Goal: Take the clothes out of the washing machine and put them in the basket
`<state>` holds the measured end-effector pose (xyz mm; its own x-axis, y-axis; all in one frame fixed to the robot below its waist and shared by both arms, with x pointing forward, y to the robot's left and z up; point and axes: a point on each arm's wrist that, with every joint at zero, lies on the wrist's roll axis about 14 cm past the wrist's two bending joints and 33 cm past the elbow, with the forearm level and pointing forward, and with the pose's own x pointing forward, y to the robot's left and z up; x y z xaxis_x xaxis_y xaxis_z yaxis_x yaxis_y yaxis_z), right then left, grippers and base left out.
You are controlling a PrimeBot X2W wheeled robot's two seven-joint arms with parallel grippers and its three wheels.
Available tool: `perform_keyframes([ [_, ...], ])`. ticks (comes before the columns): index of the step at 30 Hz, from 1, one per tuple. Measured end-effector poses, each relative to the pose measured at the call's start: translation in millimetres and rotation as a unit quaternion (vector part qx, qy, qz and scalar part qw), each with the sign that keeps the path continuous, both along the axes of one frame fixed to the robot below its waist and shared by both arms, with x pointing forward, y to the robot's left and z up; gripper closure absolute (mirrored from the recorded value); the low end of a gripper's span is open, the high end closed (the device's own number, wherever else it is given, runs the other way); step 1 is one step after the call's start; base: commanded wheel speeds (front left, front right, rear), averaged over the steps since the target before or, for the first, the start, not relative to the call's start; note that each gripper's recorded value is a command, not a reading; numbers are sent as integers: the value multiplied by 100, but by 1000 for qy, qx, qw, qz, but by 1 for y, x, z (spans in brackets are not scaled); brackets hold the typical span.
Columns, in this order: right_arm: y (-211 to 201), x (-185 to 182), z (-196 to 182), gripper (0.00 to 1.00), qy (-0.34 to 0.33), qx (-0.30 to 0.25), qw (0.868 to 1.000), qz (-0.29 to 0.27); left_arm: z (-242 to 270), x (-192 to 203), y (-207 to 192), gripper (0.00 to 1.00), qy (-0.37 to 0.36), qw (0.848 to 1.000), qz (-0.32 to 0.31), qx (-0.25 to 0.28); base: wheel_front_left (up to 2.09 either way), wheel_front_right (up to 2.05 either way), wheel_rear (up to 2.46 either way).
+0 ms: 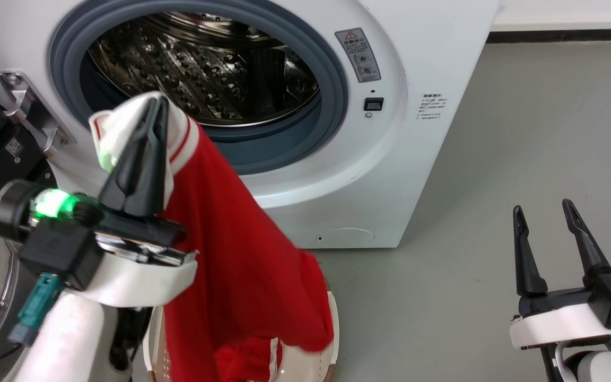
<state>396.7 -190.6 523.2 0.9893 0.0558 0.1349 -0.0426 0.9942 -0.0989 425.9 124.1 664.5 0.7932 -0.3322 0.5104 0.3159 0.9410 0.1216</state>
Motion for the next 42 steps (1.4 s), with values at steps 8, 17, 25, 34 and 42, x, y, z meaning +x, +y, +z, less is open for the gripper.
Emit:
perform_keyframes([
  [8,3,14,-16,0,20,-4,1000,4,-115,5,-21,100,186,981,-52,26,0,0,0],
  [17,-5,32,-42,0,49,1,999,-7,-241,-7,-48,100,358,925,-109,68,0,0,0],
  [25,-14,54,-70,0,75,-6,997,-17,-328,3,-62,100,445,878,-137,114,0,0,0],
  [34,-43,60,-128,0,139,-21,989,-55,-457,-5,-60,100,564,787,-162,192,0,0,0],
  [42,-60,60,-153,0,167,-33,982,-76,-521,1,-53,100,623,743,-141,197,0,0,0],
])
